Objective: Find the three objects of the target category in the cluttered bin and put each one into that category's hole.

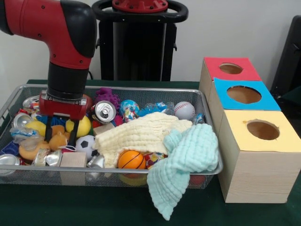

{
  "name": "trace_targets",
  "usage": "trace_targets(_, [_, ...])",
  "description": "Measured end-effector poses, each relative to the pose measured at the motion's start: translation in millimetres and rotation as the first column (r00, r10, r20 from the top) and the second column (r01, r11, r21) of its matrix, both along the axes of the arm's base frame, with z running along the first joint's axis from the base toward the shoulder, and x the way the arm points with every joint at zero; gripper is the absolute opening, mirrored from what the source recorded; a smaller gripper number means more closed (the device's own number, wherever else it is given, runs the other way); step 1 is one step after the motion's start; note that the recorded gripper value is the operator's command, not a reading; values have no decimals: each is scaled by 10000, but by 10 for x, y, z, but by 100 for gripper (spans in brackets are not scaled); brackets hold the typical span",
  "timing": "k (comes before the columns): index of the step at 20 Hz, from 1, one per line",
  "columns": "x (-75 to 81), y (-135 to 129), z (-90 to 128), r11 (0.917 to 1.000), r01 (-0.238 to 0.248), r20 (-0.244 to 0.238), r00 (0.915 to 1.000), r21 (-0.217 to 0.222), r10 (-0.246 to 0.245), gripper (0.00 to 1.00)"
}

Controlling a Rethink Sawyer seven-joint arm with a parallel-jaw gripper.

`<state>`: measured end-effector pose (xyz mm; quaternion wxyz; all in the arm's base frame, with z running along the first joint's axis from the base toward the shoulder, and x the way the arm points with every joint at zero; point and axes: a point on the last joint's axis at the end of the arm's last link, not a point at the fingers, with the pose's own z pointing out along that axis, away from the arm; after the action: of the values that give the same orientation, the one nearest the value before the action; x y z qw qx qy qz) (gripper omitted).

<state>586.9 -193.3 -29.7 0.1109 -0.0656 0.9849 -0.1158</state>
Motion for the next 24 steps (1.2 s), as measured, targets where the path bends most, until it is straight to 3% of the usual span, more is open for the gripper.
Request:
trace_targets(6, [-1,-24,-17,10000,-35,225,9997,-53,36,100])
trace_targets(7, [-9,-40,-19,10000,-29,253,9997,-83,31,0])
trace_targets(24, [-41,-22,-55,9997,-139,286,9995,-191,145,0])
